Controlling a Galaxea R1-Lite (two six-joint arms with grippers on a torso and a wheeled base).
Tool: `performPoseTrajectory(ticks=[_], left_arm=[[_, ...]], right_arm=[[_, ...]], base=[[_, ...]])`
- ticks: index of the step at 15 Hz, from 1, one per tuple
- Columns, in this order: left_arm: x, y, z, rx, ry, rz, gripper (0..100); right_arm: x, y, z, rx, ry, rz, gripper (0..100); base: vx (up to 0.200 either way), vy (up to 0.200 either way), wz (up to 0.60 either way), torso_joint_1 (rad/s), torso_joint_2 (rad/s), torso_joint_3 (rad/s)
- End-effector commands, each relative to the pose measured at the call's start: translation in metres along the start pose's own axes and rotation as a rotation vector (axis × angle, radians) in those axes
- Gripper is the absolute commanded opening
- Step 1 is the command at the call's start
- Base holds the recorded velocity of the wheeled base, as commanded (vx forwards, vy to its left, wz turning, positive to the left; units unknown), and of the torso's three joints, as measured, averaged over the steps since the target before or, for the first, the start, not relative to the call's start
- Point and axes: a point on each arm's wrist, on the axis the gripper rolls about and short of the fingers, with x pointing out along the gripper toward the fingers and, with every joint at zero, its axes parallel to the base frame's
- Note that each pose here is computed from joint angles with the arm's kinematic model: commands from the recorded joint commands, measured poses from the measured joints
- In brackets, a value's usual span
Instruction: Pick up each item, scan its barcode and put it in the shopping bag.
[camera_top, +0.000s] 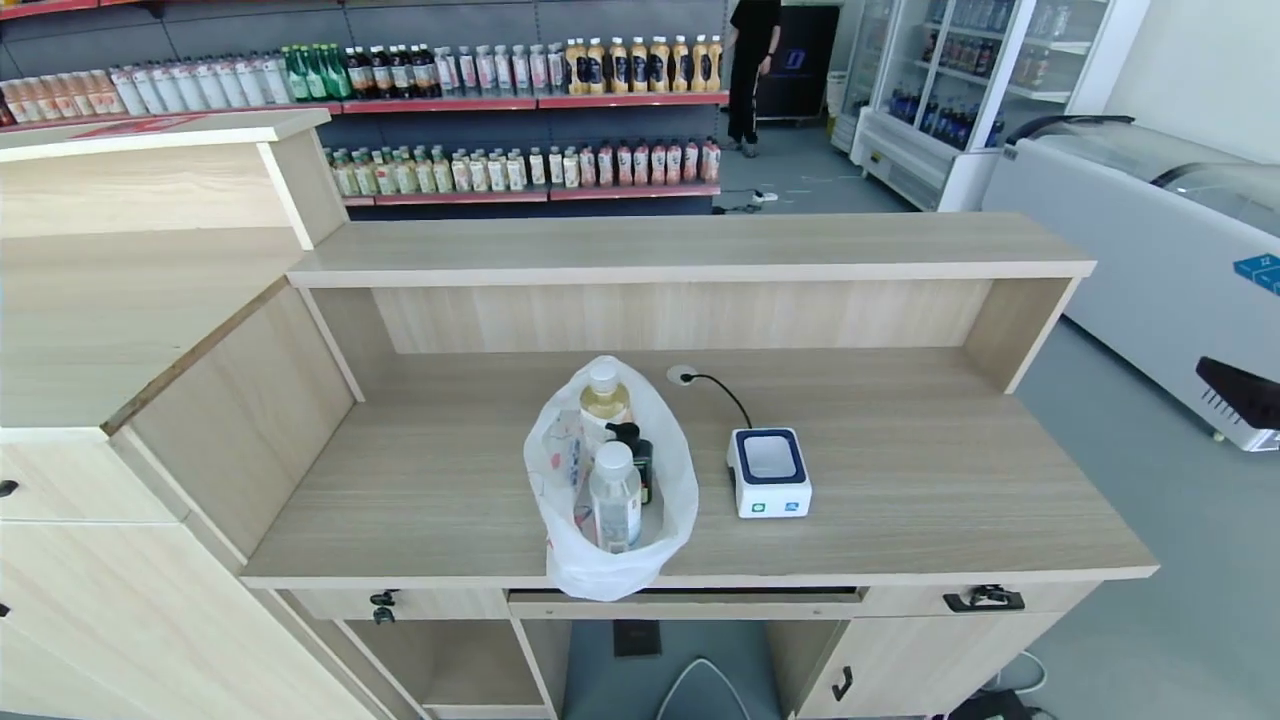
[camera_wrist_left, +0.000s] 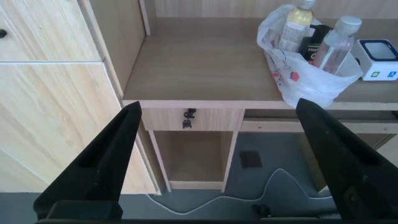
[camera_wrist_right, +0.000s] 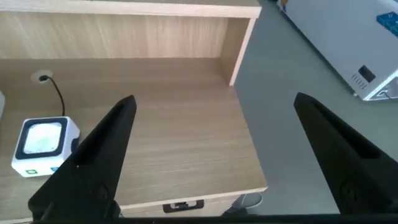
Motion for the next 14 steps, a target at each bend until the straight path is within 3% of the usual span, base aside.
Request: performPoseTrajectory(ticks=[1, 5, 9, 14], left_arm=[[0.0, 0.0, 0.0, 0.0, 0.001, 0.001, 100], [0.0, 0.0, 0.0, 0.0, -0.001, 0.001, 100], [0.0, 0.0, 0.0, 0.0, -0.001, 0.001, 100], [0.0, 0.0, 0.0, 0.0, -0.001, 0.001, 100]], right_arm=[[-0.077, 0.027, -0.027, 0.094, -0.043, 0.049, 100], [-0.151, 0.046, -0.088, 0.072, -0.044, 0.082, 100], [-0.189, 0.046, -0.135, 0.131, 0.07, 0.125, 100], [-0.198, 0.045, -0.14, 0.16, 0.0, 0.121, 100]], base=[[0.0, 0.0, 0.0, 0.0, 0.0, 0.0], [0.0, 0.0, 0.0, 0.0, 0.0, 0.0], [0.0, 0.0, 0.0, 0.0, 0.0, 0.0], [0.0, 0.0, 0.0, 0.0, 0.0, 0.0]])
